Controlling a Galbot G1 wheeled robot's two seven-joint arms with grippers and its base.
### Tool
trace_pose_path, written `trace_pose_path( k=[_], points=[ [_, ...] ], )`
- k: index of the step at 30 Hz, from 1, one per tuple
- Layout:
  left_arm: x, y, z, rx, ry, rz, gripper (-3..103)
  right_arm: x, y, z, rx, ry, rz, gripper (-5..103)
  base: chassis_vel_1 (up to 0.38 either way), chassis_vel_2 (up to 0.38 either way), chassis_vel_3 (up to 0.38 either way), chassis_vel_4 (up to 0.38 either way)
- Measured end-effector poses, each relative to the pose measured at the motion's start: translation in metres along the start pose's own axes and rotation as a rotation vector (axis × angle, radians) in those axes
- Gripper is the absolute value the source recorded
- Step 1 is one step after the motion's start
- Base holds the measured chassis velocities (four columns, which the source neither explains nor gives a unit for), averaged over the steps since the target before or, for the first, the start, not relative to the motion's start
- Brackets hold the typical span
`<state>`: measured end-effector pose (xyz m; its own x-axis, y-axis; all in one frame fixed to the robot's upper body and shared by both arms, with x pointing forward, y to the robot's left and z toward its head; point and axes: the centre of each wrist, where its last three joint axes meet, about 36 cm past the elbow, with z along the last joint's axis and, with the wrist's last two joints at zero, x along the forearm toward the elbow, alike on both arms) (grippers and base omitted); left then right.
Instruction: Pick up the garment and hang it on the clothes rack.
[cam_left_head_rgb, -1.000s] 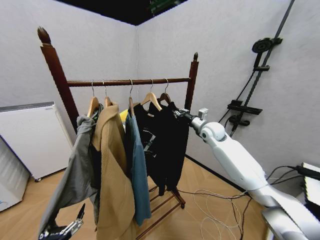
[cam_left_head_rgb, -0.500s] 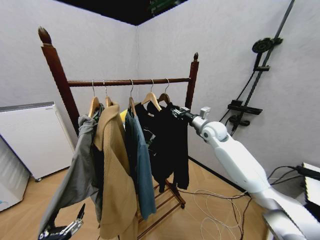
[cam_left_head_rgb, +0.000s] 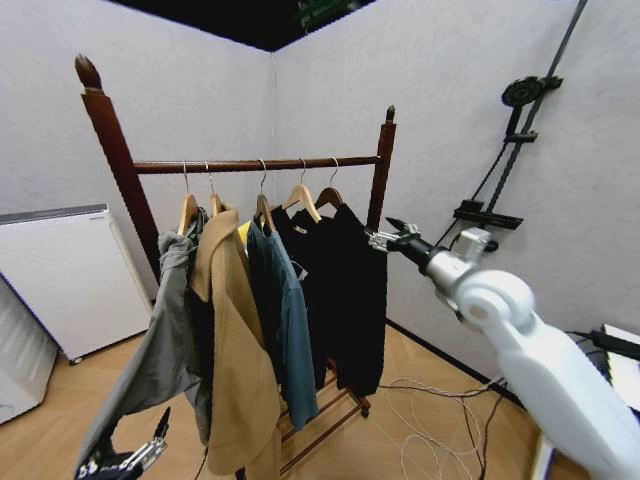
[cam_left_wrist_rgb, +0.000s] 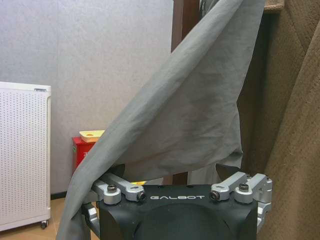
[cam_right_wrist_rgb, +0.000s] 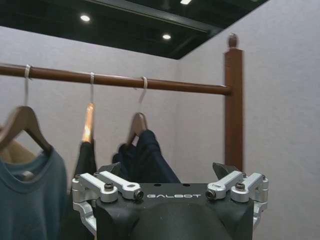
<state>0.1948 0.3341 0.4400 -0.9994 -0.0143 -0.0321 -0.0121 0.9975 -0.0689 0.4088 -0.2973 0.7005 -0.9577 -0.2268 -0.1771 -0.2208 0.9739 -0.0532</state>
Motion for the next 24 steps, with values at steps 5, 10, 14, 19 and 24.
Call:
trace_pose_path(
  k=[5, 10, 14, 19, 24],
  points=[
    [0.0, 0.0, 0.0, 0.0, 0.0, 0.0, 100, 0.059, 0.001, 0.038, -0.001, 0.093, 0.126, 100, 0.0, 0.0, 0.0, 0.0],
    [0.0, 0.0, 0.0, 0.0, 0.0, 0.0, 100, 0.131, 0.014, 0.07, 0.031, 0.187, 0.255, 100, 0.0, 0.0, 0.0, 0.0],
    [0.0, 0.0, 0.0, 0.0, 0.0, 0.001, 100, 0.151, 0.025, 0.095, 0.007, 0.237, 0.341, 100, 0.0, 0.0, 0.0, 0.0],
    [0.0, 0.0, 0.0, 0.0, 0.0, 0.0, 100, 0.176, 0.03, 0.138, -0.031, 0.279, 0.448, 100, 0.0, 0.0, 0.0, 0.0],
    [0.0, 0.0, 0.0, 0.0, 0.0, 0.0, 100, 0.192, 0.016, 0.147, -0.021, 0.264, 0.46, 100, 0.0, 0.0, 0.0, 0.0]
  ],
)
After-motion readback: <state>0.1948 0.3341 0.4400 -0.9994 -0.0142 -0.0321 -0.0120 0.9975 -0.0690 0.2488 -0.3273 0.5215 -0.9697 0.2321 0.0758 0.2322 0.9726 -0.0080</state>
